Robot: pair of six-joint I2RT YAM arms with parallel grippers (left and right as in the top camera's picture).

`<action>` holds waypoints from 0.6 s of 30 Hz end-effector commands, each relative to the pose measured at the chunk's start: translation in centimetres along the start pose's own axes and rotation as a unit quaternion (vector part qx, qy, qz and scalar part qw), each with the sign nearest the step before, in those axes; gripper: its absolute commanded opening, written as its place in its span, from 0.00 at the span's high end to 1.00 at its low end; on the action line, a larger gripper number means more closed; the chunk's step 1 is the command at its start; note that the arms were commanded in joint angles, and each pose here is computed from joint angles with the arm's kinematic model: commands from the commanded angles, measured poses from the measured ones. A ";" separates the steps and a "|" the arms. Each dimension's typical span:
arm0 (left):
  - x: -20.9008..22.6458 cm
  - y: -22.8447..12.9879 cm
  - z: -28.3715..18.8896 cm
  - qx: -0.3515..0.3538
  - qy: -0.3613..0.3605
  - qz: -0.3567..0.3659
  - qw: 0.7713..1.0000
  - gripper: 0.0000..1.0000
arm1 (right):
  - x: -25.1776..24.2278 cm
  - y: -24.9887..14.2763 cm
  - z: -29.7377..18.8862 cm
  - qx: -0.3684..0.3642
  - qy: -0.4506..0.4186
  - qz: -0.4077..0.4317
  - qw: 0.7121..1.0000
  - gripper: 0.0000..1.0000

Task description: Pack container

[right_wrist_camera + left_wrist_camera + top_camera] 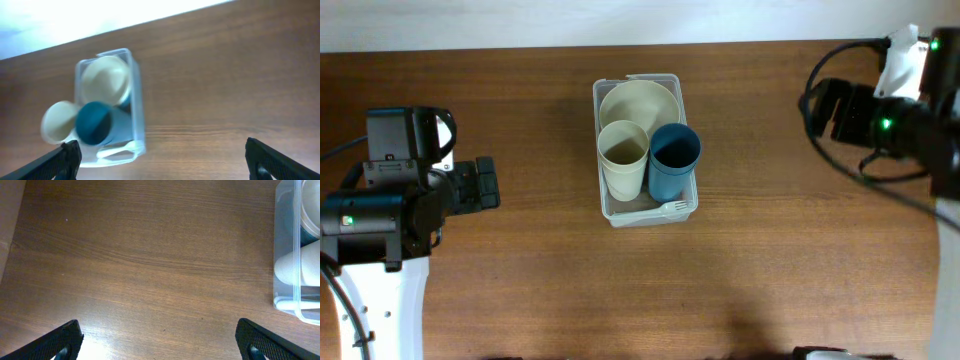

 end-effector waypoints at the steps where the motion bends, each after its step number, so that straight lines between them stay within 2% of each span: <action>1: 0.0 0.0 -0.2 -0.003 -0.002 -0.011 1.000 0.00 | 1.2 -1.9 -2.7 -0.016 0.021 -0.019 0.999 0.01; 4: 0.0 0.0 -0.2 -0.003 -0.002 -0.011 1.000 0.00 | 0.3 -4.4 -3.2 -0.007 0.016 -0.018 1.000 0.01; 7: 0.0 0.0 -0.2 -0.003 -0.002 -0.011 1.000 0.00 | -3.2 -5.6 -3.3 -0.048 -0.061 -0.018 0.997 0.01; 9: 0.0 0.0 -0.2 -0.003 -0.002 -0.011 1.000 0.00 | -6.2 -8.3 -3.2 -0.056 -0.115 -0.016 0.992 0.01; 14: 0.0 0.0 -0.2 -0.003 -0.002 -0.011 1.000 0.01 | -8.8 -13.9 -3.3 -0.039 -0.130 -0.014 0.991 0.01; 18: 0.0 0.0 -0.2 -0.003 -0.002 -0.011 1.000 0.00 | -10.7 -15.2 -3.6 -0.073 -0.157 -0.016 0.985 0.01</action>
Point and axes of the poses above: each gripper's point midway between its finger pads, its own z axis out along the fingers, its own x axis along the line the jaws close on, y = z × x, the point moved 1 cm from there along -z, back along the fingers, and after that the axes turned 10 degrees about z, right-handed, at the moved point
